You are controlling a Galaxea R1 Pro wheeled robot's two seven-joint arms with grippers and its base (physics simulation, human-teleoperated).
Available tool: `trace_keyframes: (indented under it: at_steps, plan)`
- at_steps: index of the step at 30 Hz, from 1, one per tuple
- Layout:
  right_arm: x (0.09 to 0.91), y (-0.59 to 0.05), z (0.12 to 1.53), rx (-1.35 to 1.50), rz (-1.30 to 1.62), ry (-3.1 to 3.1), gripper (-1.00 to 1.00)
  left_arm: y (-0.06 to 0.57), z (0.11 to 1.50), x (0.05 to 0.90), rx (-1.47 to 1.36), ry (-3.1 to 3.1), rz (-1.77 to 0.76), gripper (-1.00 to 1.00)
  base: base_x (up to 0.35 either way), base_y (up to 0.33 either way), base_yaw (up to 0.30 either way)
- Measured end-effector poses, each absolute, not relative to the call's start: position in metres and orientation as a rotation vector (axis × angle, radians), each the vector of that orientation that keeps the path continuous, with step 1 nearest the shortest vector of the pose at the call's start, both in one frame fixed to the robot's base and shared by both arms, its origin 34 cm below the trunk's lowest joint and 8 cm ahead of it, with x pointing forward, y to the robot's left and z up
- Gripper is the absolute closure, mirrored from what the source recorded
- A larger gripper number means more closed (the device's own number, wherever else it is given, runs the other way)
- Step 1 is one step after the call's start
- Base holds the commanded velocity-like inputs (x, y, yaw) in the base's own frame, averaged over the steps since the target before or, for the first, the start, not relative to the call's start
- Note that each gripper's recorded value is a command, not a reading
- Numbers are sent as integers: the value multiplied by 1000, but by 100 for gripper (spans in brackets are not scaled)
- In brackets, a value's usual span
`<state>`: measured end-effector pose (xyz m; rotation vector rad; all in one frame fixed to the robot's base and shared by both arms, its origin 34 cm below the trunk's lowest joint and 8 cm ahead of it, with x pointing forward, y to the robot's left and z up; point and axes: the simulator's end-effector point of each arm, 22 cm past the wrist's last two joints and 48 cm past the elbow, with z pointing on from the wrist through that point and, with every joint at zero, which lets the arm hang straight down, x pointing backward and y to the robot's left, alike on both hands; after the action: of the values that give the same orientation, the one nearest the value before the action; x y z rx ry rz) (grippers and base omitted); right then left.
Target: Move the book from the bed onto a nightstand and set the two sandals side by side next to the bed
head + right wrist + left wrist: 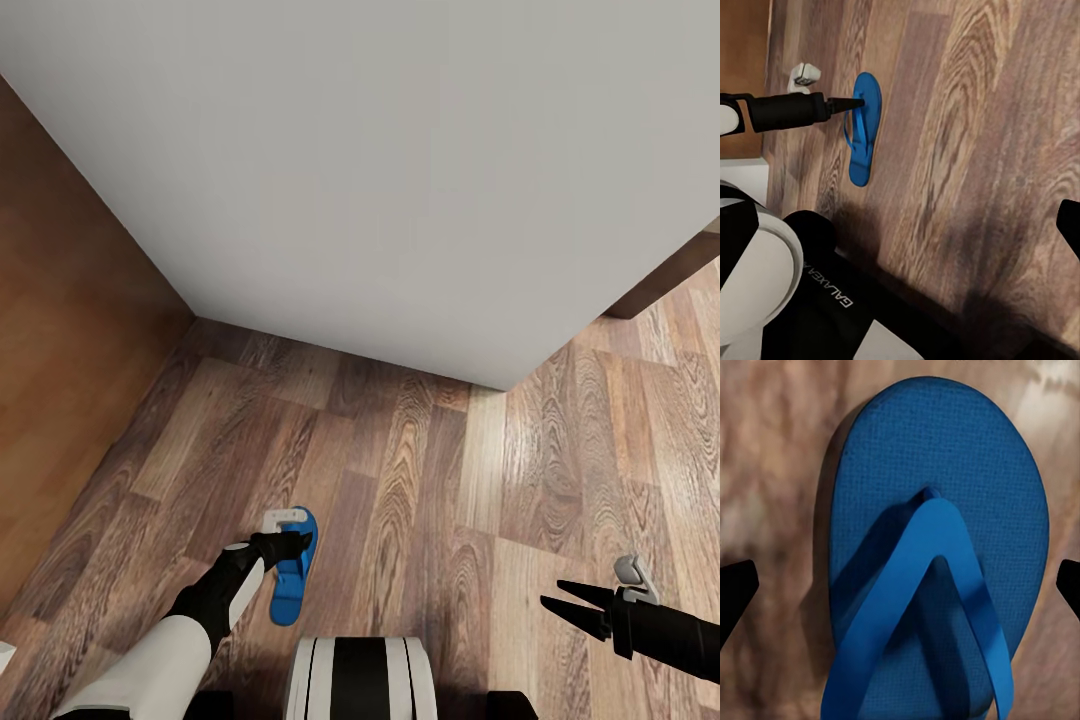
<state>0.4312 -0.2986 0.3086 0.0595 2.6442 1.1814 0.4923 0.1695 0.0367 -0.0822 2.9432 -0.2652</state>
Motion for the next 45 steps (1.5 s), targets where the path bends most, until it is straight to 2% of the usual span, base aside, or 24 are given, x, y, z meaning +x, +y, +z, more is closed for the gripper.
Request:
trace_keyframes:
  at_steps: [45]
  plan:
    - [424, -298, 295, 81, 1198, 2675, -100, 176, 20, 478, -71, 2976, -221, -100, 0, 0, 0]
